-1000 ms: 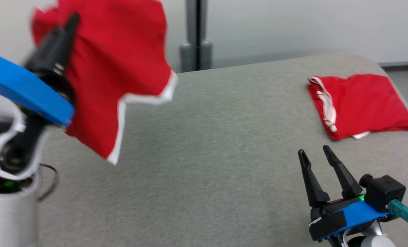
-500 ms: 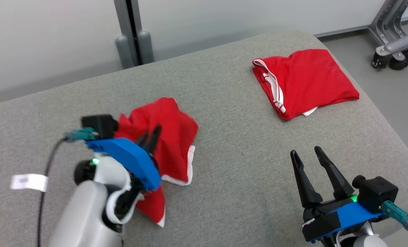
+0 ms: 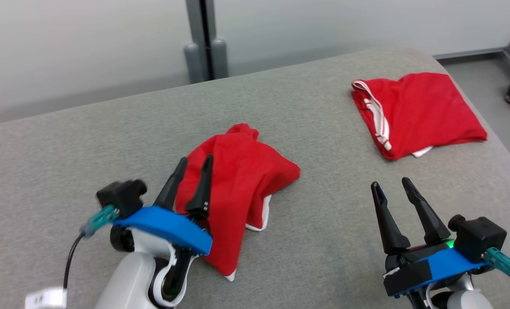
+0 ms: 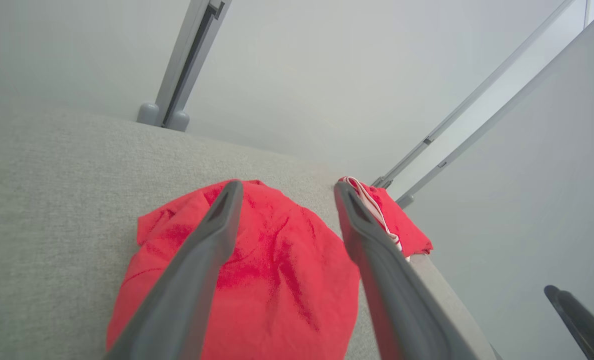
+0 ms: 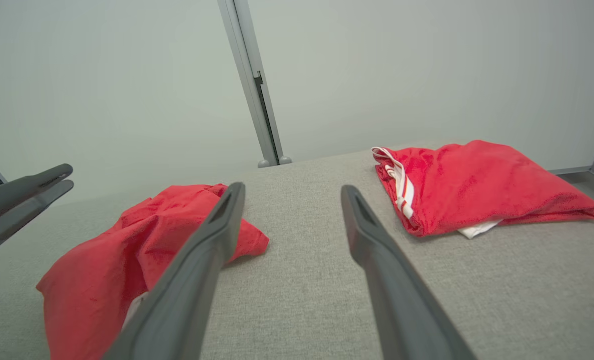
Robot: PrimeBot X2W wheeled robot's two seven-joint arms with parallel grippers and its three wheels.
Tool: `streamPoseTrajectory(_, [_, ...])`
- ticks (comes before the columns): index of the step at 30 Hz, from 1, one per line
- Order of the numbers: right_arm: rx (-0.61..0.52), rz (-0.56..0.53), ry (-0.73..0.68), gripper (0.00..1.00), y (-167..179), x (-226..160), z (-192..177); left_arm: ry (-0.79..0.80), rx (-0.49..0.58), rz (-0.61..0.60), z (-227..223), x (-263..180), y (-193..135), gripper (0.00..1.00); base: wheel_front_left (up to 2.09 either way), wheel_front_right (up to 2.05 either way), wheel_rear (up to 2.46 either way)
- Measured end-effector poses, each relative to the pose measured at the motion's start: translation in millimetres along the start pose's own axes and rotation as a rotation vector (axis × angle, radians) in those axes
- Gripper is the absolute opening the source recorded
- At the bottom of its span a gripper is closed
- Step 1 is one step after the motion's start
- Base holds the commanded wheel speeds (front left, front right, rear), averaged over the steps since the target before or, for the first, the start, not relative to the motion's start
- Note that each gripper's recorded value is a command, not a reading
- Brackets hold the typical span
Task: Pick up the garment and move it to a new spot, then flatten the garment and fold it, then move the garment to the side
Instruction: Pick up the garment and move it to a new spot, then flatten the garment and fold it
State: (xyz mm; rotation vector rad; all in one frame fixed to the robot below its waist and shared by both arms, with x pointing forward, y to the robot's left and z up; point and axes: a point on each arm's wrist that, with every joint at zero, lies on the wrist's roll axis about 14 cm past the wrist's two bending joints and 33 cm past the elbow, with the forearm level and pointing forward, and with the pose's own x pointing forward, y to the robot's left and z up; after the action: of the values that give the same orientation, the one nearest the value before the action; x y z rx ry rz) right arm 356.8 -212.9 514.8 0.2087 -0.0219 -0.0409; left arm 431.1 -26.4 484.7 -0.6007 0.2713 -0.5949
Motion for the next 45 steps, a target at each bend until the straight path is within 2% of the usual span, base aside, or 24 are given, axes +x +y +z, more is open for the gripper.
streamPoseTrajectory(2, [-0.005, 0.019, -0.001, 1.00, 5, 3, 1, -0.096, -0.001, 0.020, 14, -12, 6, 1.00, 0.00, 0.00, 0.00])
streamPoseTrajectory(3, [-0.005, 0.019, -0.001, 1.00, 5, 3, 1, -0.096, -0.001, 0.020, 14, -12, 6, 1.00, 0.00, 0.00, 0.00])
streamPoseTrajectory(4, [-0.009, 0.035, -0.002, 1.00, 8, 6, 3, -0.172, 0.003, 0.042, 24, -25, 12, 1.00, 0.00, 0.00, 0.00])
streamPoseTrajectory(8, [-0.008, 0.068, 0.001, 1.00, 18, 10, 3, -0.249, 0.040, 0.113, 37, -54, 33, 1.00, 0.00, 0.00, 0.00])
streamPoseTrajectory(15, [-0.008, 0.113, 0.002, 1.00, 32, 11, 3, -0.336, 0.206, 0.242, 62, -104, 60, 1.00, 0.00, 0.00, 0.00])
streamPoseTrajectory(21, [-0.005, 0.125, 0.008, 1.00, 36, 6, 2, -0.343, 0.318, 0.352, 66, -143, 79, 1.00, 0.00, 0.00, 0.00])
streamPoseTrajectory(27, [-0.001, 0.129, 0.020, 1.00, 37, 3, -2, -0.307, 0.379, 0.425, 60, -166, 97, 1.00, 0.00, 0.00, 0.00])
streamPoseTrajectory(33, [-0.017, 0.127, 0.045, 1.00, 37, 1, -8, -0.271, 0.368, 0.462, 49, -170, 108, 1.00, 0.00, 0.00, 0.00])
streamPoseTrajectory(45, [-0.024, 0.107, 0.076, 1.00, 31, 0, -18, -0.221, 0.360, 0.449, 36, -162, 111, 1.00, 0.00, 0.00, 0.00])
